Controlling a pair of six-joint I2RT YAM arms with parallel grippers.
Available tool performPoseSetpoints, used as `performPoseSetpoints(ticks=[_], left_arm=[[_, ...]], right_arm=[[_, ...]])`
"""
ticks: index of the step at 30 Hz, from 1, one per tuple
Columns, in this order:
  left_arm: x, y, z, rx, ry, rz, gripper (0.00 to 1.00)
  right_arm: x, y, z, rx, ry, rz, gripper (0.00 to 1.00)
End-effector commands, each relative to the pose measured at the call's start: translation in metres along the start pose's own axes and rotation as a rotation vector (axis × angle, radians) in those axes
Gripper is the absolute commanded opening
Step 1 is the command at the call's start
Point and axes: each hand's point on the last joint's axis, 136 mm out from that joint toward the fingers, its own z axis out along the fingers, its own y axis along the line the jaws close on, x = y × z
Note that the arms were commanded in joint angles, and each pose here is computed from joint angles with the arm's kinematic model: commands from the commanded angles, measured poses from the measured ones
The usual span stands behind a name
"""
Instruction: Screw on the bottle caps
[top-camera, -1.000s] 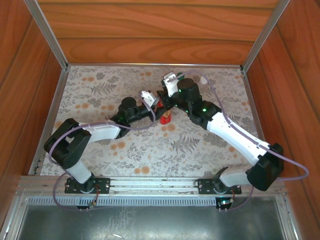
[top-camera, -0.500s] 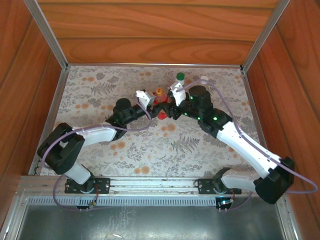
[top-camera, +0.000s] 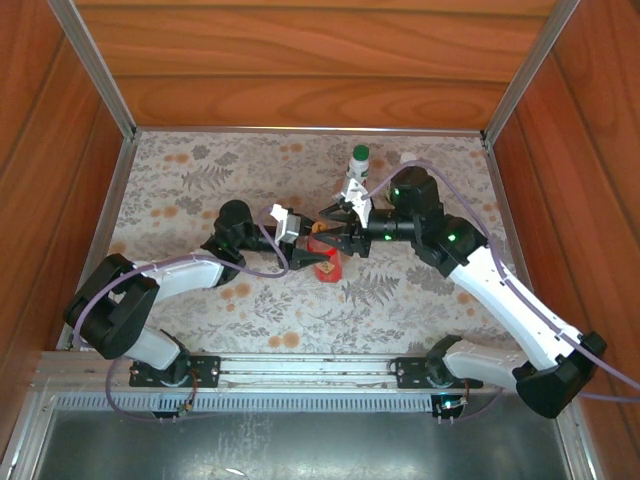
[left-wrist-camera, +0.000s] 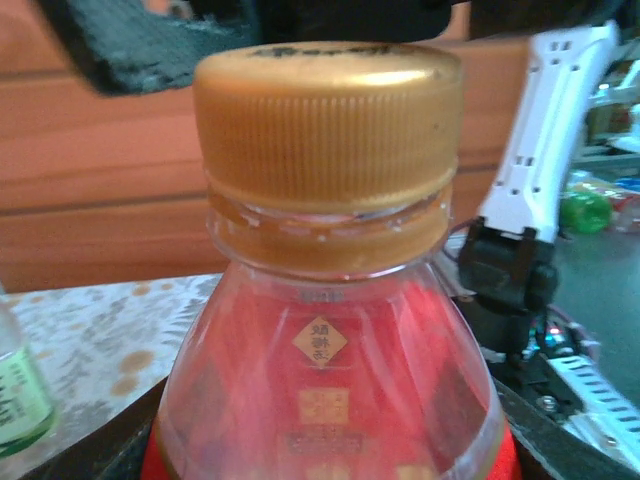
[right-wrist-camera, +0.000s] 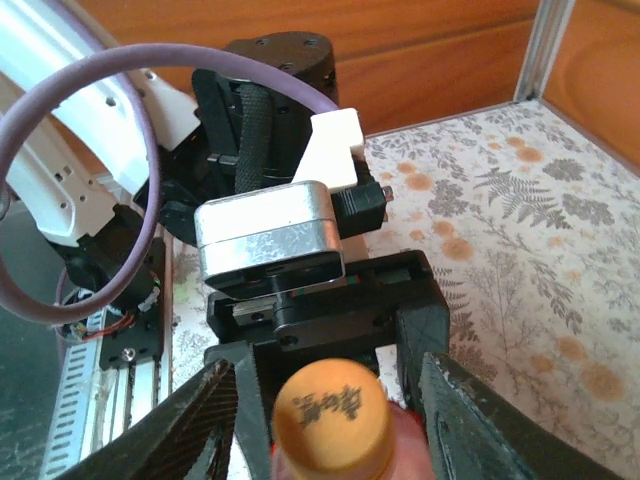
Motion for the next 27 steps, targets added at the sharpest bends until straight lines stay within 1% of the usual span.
performPoseSetpoints(ticks=[1,4,5,11,13,14,15,18,20,24,25,27], left_arm=[[-0.012,-0.016,0.002,0.116,-0.021,0.016,0.58],[-0.013,-0.018,0.002,0.125,-0.022,0.015,0.58],[-0.014,-0.019,0.002,0.129,-0.022,0.014,0.58],[-0.013,-0.014,0.003,0.105,-0.021,0.011,0.58],[-0.012,-0.006,0.004,0.060,-0.021,0.015,0.58],[-0.013,0.001,0.004,0.020,-0.022,0.022,0.58],[-0.015,0.012,0.004,-0.049,-0.027,0.036,0.58],[-0.021,0.049,0.002,-0.268,-0.035,0.068,0.58],[-0.024,0.073,-0.002,-0.406,-0.039,0.079,0.58],[-0.031,0.118,-0.013,-0.680,-0.049,0.086,0.58],[-0.034,0.126,-0.016,-0.733,-0.056,0.087,0.57],[-0.040,0.129,-0.012,-0.762,-0.064,0.106,0.57]], right_arm=[[0.001,0.008,0.001,-0.062,0.017,0.010,0.49],[0.004,0.006,0.004,-0.065,0.030,0.015,0.49],[0.005,0.006,0.005,-0.069,0.034,0.019,0.47],[0.004,0.004,0.006,-0.059,0.036,0.018,0.32],[0.006,0.000,0.006,-0.037,0.040,0.021,0.30],[0.006,-0.004,0.006,-0.014,0.043,0.030,0.29],[0.008,-0.010,0.007,0.023,0.049,0.044,0.28],[0.015,-0.046,0.007,0.220,0.071,0.114,0.25],[0.025,-0.076,0.005,0.392,0.091,0.169,0.25],[0.047,-0.121,-0.001,0.699,0.118,0.226,0.26],[0.050,-0.132,-0.006,0.778,0.108,0.241,0.26],[0.059,-0.148,-0.014,0.905,0.101,0.298,0.25]])
